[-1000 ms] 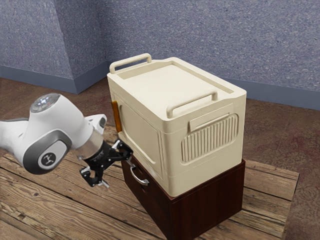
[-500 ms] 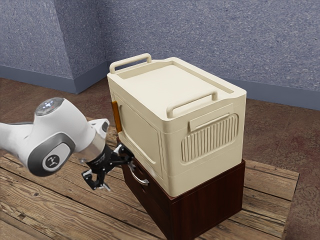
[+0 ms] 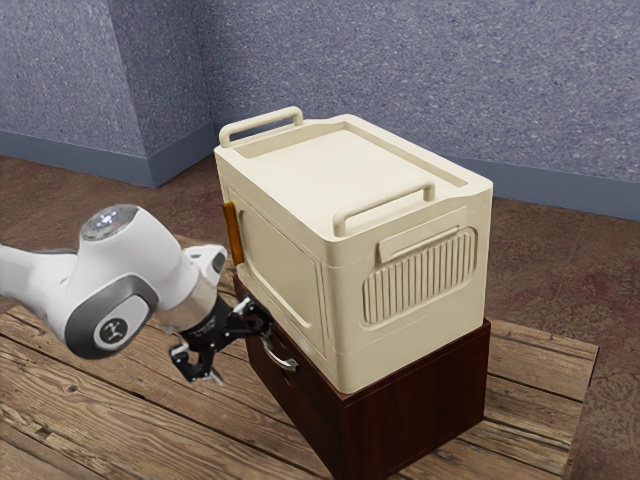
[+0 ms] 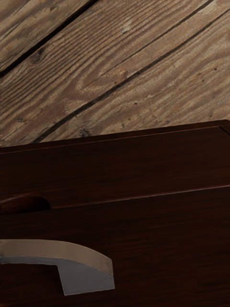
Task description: Pull the drawer handle with one arm to open the drawer
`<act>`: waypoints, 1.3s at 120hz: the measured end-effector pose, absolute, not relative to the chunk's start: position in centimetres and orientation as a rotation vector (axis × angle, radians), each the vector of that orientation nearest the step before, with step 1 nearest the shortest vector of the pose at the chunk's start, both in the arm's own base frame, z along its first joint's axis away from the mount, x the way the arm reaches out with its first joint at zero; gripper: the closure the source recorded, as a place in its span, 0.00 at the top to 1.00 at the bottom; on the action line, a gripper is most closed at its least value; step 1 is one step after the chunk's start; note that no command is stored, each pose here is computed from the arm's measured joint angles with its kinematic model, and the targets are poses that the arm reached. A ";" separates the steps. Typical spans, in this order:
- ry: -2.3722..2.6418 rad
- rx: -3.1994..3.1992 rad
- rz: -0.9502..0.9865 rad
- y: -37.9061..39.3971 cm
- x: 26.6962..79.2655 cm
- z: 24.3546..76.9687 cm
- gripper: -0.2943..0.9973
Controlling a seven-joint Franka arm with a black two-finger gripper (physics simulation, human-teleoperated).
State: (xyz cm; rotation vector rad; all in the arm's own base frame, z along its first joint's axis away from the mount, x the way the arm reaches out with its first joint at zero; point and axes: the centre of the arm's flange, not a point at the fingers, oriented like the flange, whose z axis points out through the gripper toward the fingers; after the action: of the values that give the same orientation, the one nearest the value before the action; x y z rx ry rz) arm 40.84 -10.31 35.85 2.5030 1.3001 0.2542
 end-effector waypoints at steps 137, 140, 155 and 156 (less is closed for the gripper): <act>1.202 2.524 0.303 -11.0 41.2 35.6 0.43; 1.201 2.524 0.302 -11.0 41.1 35.6 0.42; 1.179 2.525 0.301 -11.3 40.9 36.0 0.36; 1.178 2.525 0.301 -11.3 40.8 36.0 0.36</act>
State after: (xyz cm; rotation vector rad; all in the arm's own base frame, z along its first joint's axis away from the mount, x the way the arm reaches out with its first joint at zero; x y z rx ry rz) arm 40.85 -11.30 36.01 2.5250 1.1783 0.3007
